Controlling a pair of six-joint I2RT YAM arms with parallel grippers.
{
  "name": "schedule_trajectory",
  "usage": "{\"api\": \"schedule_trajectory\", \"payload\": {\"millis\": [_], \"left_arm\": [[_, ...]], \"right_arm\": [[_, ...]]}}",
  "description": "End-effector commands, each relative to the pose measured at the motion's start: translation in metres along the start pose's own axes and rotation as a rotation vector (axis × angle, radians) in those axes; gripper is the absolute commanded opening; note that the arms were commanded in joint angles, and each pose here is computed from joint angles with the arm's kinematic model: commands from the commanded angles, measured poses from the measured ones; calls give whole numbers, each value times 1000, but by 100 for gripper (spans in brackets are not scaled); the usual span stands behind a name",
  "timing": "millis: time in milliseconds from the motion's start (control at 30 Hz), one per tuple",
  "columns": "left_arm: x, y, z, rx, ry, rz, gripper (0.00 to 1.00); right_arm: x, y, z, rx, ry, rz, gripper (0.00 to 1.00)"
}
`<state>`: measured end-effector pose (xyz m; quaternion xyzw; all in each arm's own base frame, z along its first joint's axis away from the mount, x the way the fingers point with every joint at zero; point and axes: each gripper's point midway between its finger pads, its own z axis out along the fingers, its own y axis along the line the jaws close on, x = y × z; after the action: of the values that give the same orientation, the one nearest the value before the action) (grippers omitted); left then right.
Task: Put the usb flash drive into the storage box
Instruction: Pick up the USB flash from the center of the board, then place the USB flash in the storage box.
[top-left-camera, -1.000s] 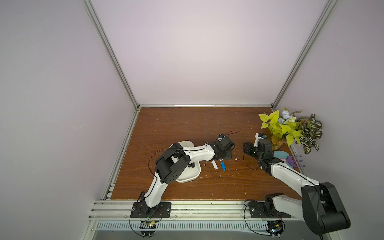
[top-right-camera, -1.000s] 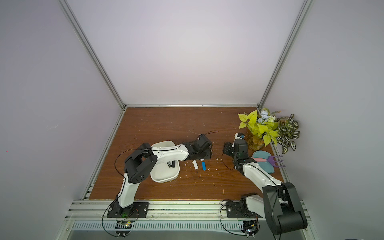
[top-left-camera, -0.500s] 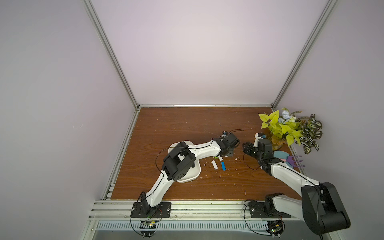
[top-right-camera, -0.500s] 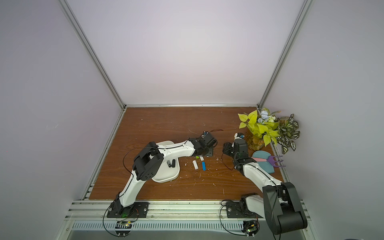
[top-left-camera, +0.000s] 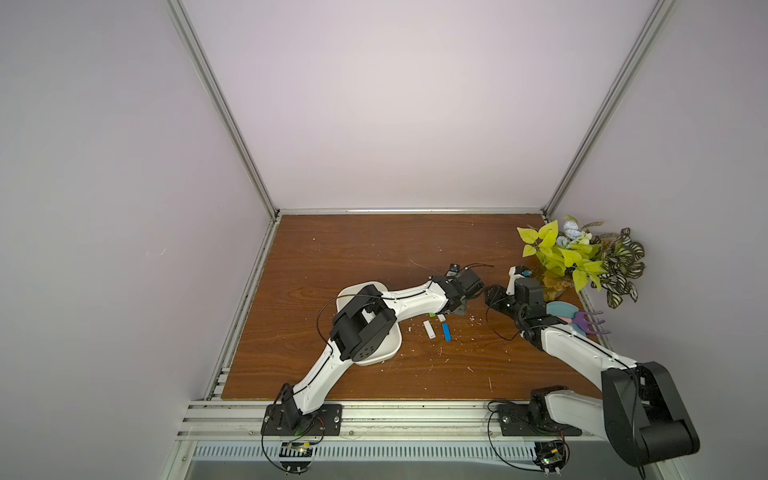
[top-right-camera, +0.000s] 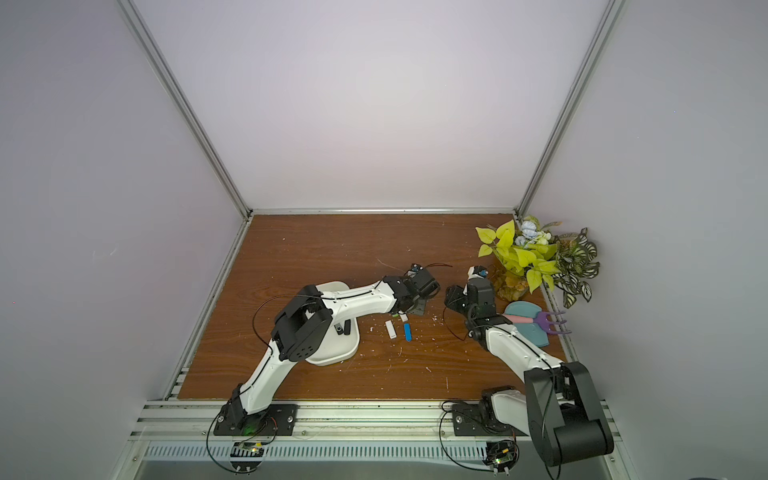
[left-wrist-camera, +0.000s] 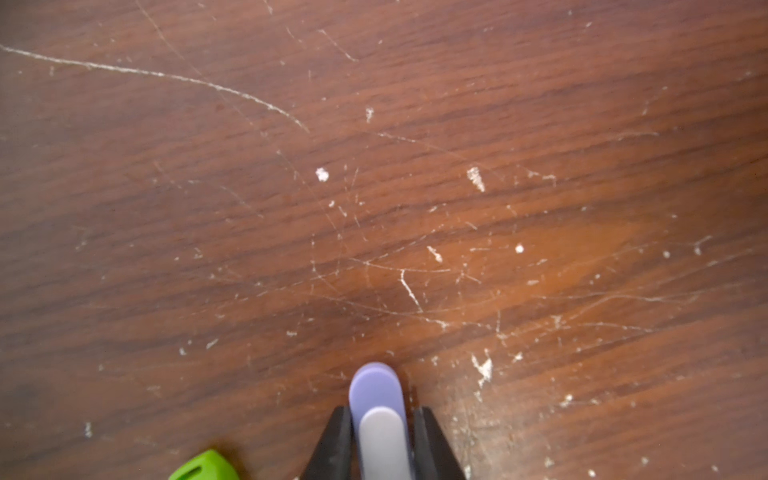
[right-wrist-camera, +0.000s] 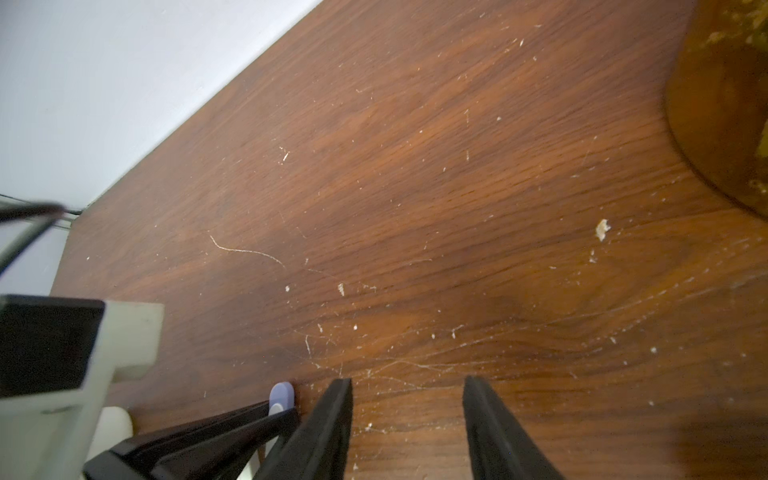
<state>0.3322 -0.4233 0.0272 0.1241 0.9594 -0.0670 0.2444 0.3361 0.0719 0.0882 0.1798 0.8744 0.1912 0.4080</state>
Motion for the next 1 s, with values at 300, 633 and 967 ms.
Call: {"api": "schedule_trajectory", "payload": {"millis": [300, 633, 967], "left_arm": [[-17, -14, -19, 22, -13, 127, 8], [-83, 13, -120, 1, -243, 53, 5], [-15, 208, -175, -223, -248, -256, 6]], "right_arm": [[-5, 9, 1, -37, -16, -2, 49], [-4, 7, 3, -29, -12, -1, 49], [-2, 7, 6, -31, 0, -1, 49]]}}
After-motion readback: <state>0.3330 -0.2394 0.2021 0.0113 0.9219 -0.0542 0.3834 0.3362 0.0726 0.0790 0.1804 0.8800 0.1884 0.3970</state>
